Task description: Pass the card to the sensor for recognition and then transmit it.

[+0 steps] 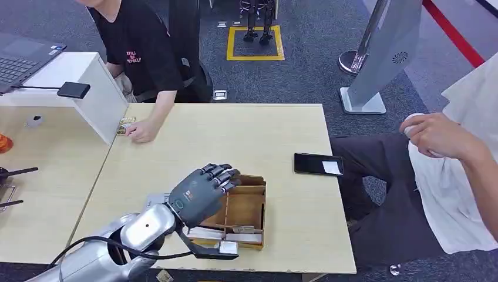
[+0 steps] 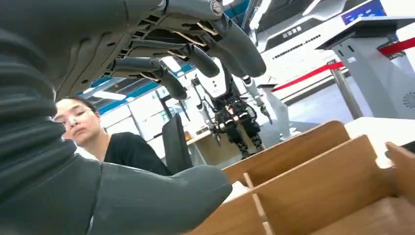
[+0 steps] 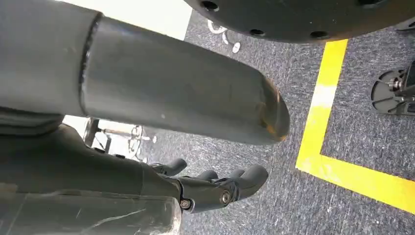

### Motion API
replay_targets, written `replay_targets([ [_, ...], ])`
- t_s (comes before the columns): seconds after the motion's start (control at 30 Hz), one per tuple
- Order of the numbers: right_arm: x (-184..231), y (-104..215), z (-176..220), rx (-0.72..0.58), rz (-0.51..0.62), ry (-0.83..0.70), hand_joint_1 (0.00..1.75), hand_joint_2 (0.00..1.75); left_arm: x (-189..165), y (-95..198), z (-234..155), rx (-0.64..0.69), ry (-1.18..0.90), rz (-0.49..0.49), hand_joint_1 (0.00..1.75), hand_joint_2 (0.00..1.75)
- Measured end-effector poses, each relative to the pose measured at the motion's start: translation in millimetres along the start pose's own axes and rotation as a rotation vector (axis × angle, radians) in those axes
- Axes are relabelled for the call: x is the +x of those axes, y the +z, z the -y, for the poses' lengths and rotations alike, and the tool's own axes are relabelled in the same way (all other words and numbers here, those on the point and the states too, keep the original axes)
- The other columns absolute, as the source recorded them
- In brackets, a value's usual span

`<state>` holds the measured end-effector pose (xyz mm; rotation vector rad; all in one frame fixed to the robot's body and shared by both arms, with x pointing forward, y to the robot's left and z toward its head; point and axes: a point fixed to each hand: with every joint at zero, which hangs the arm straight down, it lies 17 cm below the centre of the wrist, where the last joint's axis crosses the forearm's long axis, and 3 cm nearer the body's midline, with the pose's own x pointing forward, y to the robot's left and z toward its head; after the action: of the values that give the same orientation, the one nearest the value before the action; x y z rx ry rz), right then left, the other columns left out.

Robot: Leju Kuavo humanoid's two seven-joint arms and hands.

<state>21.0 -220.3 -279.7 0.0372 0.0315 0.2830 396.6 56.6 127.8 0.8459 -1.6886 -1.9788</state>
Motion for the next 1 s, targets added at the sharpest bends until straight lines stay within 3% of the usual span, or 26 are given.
replay_targets([
  [1.0, -3, 0, 3, 0.001, -0.008, 0.015, 0.0, 0.0, -61, 7, 36, -0.16, -0.054, -0.084, 0.45, 1.75],
])
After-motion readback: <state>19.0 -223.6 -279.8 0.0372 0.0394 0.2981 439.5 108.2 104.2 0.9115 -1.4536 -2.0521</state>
